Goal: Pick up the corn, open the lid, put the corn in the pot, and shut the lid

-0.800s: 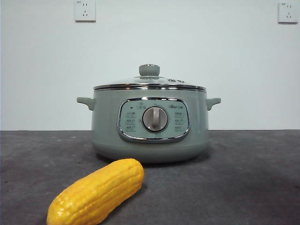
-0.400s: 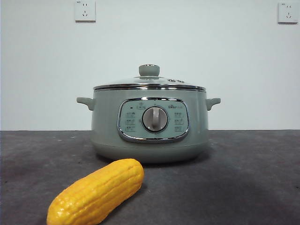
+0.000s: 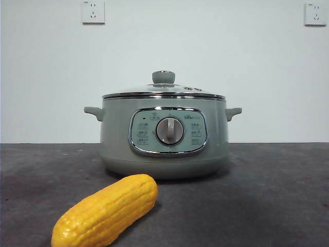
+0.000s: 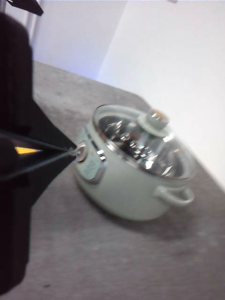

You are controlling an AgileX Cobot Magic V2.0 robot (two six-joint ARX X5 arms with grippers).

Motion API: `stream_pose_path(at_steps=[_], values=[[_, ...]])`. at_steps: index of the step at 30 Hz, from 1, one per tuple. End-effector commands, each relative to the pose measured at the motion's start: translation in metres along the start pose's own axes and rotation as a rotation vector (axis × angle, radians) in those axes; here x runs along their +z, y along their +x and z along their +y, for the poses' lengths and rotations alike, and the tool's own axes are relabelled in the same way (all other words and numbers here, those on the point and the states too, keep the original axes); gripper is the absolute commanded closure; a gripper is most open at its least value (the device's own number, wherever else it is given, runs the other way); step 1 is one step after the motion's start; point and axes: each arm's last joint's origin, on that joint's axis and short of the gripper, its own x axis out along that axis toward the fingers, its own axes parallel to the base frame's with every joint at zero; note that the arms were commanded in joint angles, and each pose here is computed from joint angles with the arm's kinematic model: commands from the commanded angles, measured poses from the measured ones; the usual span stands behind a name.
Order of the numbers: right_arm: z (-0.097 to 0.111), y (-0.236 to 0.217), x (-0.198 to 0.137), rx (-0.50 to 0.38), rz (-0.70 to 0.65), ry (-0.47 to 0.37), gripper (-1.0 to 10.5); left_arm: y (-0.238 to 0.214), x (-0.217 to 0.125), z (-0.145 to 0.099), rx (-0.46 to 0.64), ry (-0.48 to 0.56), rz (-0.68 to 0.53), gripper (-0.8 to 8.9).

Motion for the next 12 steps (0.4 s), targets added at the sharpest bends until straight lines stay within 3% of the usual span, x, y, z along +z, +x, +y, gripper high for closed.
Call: stream_pose_path(at_steps=[1, 6, 12], values=[[-0.001, 0.005, 0.002, -0.017, 0.056, 0.058, 9.4, -0.002, 0.003, -0.005, -0.029, 0.02, 0.001, 8.18], [-0.002, 0.017, 0.004, -0.039, 0.175, 0.101, 9.4, 0.0, 0.001, -0.01, -0.079, 0.029, 0.03, 8.18], [0.007, 0.037, 0.005, -0.064, 0.296, 0.079, 9.4, 0.002, -0.002, -0.015, -0.133, 0.036, 0.068, 8.18]])
